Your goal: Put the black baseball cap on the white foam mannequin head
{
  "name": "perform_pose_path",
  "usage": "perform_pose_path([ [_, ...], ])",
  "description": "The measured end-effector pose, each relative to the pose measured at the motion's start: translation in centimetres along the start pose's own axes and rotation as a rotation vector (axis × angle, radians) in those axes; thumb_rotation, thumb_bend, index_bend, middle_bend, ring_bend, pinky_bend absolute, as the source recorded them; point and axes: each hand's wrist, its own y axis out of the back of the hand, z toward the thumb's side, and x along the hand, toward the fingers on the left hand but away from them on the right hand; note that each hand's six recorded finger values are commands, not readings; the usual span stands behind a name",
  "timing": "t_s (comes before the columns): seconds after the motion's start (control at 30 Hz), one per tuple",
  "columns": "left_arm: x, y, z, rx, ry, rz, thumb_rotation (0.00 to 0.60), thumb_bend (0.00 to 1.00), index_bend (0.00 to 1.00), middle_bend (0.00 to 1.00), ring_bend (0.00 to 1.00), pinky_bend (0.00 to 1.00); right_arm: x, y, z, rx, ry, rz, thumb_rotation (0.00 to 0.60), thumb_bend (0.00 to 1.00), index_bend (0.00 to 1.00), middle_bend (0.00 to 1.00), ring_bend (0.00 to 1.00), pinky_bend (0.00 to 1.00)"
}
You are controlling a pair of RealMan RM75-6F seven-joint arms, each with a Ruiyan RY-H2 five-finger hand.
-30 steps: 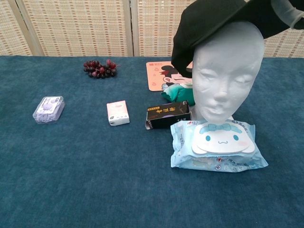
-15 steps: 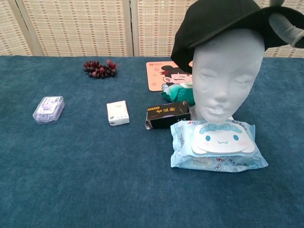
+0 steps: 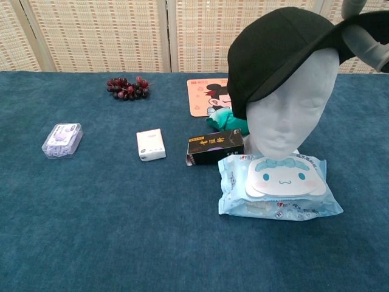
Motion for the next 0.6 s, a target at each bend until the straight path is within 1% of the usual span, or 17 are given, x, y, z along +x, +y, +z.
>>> perform_pose_path([
  [0.3, 0.0, 0.0, 0.0, 0.0, 0.002, -0.002, 0.6, 0.02, 0.56, 0.47, 0.43, 0.67, 0.7, -0.1, 0.1, -0.007, 0.008, 0.026, 0.6, 0.42, 0.77, 0.36, 0.13, 0.17],
  [0.6, 0.0, -0.1, -0.1, 0.002, 0.006, -0.006, 0.6, 0.02, 0.56, 0.47, 0.43, 0.67, 2.1, -1.2, 0.6, -0.016, 0.012, 0.093, 0.6, 0.42, 0.77, 0.36, 0.13, 0.16],
])
